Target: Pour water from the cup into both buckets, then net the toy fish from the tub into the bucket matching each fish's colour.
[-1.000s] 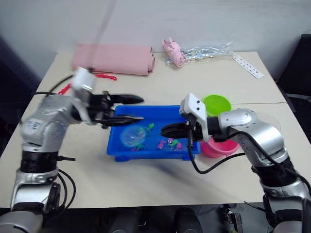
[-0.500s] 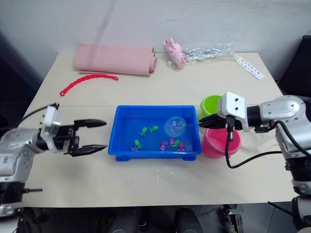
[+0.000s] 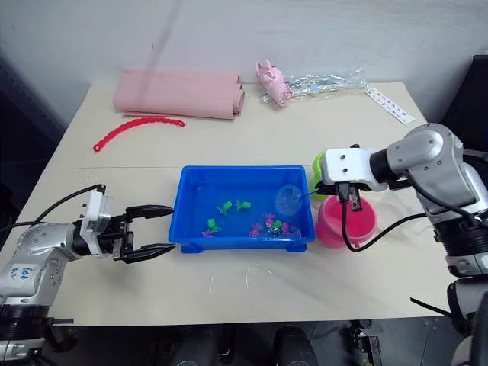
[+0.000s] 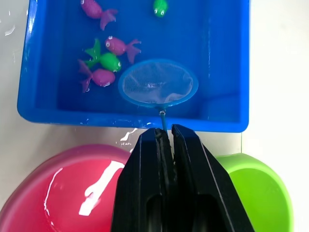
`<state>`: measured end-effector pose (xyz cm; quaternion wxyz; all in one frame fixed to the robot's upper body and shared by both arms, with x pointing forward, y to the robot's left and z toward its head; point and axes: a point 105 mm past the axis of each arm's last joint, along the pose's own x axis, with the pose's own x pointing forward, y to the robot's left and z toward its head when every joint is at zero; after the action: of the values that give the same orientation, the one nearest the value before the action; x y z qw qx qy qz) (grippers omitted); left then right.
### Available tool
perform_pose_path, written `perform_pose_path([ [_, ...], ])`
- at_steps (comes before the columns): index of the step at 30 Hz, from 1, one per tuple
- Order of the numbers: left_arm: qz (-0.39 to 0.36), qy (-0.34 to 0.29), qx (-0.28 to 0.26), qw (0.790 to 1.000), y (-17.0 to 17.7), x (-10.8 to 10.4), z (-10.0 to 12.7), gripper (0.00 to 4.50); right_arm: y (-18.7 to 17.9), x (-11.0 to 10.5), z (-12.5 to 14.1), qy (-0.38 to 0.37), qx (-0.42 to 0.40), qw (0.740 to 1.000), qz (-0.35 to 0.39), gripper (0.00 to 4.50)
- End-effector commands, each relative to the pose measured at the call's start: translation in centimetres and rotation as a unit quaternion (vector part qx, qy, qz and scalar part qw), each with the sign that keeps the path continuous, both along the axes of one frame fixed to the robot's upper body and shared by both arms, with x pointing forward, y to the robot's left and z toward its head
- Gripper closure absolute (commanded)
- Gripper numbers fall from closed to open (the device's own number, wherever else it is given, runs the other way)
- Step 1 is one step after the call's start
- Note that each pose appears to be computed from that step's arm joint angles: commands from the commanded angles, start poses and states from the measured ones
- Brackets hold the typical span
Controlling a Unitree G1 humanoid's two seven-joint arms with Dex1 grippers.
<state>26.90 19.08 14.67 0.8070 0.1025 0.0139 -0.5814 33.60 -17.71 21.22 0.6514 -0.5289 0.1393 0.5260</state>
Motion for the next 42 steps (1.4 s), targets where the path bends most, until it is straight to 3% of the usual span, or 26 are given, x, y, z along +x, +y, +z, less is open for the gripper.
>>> perform_pose_path([
  [1,-0.015,-0.027,0.003,1.000,-0.8,0.1,0.9,0.01,0.3,-0.2,1.3,-0.033,-0.047,0.998,0.010,4.50],
  [8,-0.047,-0.004,-0.022,0.999,-2.5,0.2,0.8,0.01,0.5,0.2,1.4,-0.052,-0.107,0.993,-0.001,4.50],
  [20,-0.073,-0.025,-0.011,0.997,-3.4,0.7,1.5,0.01,0.6,0.9,1.1,-0.064,-0.194,0.979,0.026,4.50],
  [32,-0.061,-0.040,-0.013,0.997,-3.4,0.8,1.6,0.01,2.8,-0.1,0.7,-0.047,-0.244,0.964,0.094,4.50],
  [42,-0.054,-0.039,-0.012,0.998,-3.2,0.7,1.4,0.01,2.7,-1.1,0.3,-0.019,-0.245,0.964,0.099,4.50],
])
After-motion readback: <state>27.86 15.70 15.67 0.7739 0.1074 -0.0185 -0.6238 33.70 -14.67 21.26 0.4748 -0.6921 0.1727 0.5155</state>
